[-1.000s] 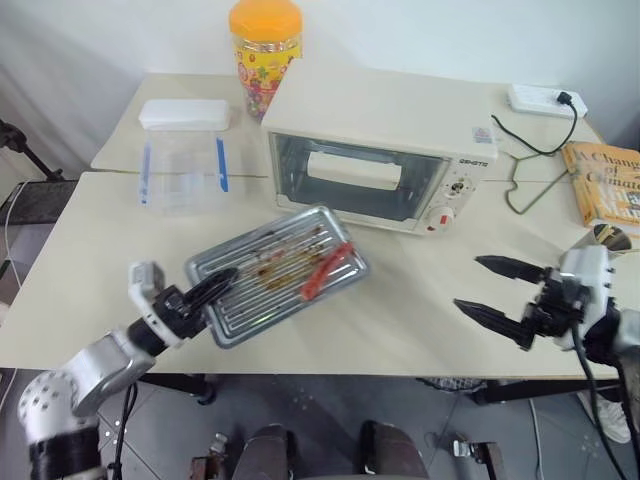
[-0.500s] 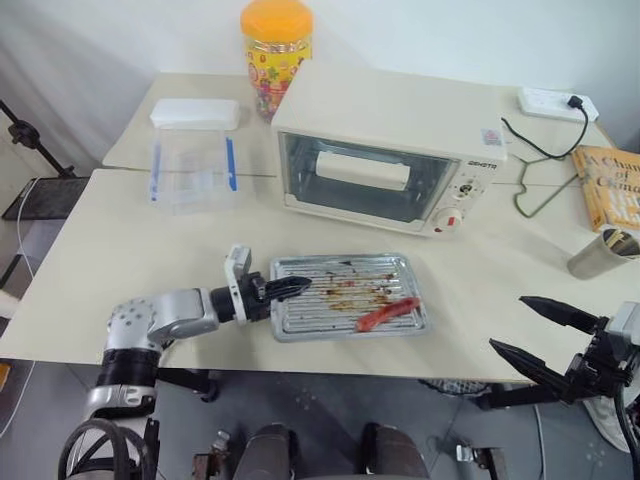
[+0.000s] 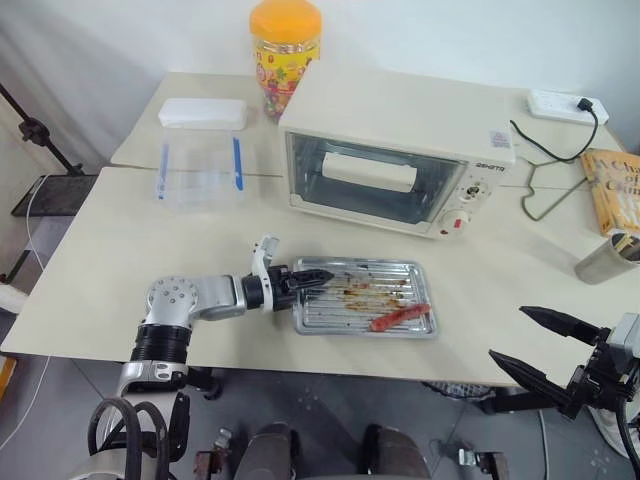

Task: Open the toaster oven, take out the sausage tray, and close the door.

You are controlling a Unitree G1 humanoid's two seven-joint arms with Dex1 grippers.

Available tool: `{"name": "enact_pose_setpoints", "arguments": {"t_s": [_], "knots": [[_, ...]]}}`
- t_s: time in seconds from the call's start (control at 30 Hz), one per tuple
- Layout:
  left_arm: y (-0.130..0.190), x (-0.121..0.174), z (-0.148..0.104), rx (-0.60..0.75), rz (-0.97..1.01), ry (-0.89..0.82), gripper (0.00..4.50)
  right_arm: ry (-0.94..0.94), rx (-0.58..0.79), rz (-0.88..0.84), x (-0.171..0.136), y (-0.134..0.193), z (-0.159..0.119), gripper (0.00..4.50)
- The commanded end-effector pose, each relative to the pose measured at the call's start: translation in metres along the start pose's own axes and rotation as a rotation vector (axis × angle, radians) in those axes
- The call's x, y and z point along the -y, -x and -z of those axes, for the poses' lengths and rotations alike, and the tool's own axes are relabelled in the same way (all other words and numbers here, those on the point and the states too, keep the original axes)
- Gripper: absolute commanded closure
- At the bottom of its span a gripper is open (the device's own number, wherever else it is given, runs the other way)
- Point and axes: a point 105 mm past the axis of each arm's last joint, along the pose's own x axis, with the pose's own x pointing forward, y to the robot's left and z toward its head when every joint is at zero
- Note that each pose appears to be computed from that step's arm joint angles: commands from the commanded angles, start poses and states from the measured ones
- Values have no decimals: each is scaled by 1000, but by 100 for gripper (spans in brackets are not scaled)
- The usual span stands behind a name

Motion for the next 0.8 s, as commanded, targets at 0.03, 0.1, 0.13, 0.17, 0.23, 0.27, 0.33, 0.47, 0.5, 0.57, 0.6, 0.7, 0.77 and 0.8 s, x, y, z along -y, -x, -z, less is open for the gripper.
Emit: {"name": "enact_pose_setpoints", "arguments": {"t_s": [0.03, 0.1, 0.13, 0.17, 0.23, 0.27, 0.33, 0.47, 0.5, 0.57, 0.6, 0.7, 0.77, 0.8], "knots": [[11, 7, 3, -19, 7, -107, 166, 63, 47, -45, -3, 1, -12, 0], [22, 10, 4, -29, -13, -187, 103, 82, 69, -82, -4, -1, -15, 0], [29, 12, 2, -21, -13, -218, 71, 81, 68, -89, -4, -1, -14, 0], [34, 13, 0, -6, -12, -242, 40, 82, 63, -87, -2, -1, -13, 0], [49, 16, -4, 19, -24, -449, 4, 87, 54, -99, 1, -2, -10, 0], [57, 21, -4, 33, 3, -615, 4, 87, 50, -107, 3, -3, -8, 0], [73, 26, 1, 41, 88, -856, 4, 91, 46, -128, 5, -5, -6, 0], [105, 14, -6, 94, 44, -961, 4, 99, 61, -176, 4, -12, -6, 0], [110, 13, -5, 94, 39, -1045, 4, 103, 66, -191, 3, -14, -7, 0], [136, 2, 15, -79, 10, -1054, 4, 123, 111, -226, 2, -21, -16, 0], [145, -2, 19, -121, -13, -1067, 4, 124, 125, -240, 1, -24, -19, 0], [164, 2, 2, -37, -106, -1411, 4, 142, 137, -312, -2, -29, -23, 0], [168, 12, -10, 63, -101, -1489, 4, 145, 131, -340, -2, -31, -23, 0], [170, 17, -14, 87, -97, -1504, 4, 149, 126, -352, -2, -31, -22, 0]]}}
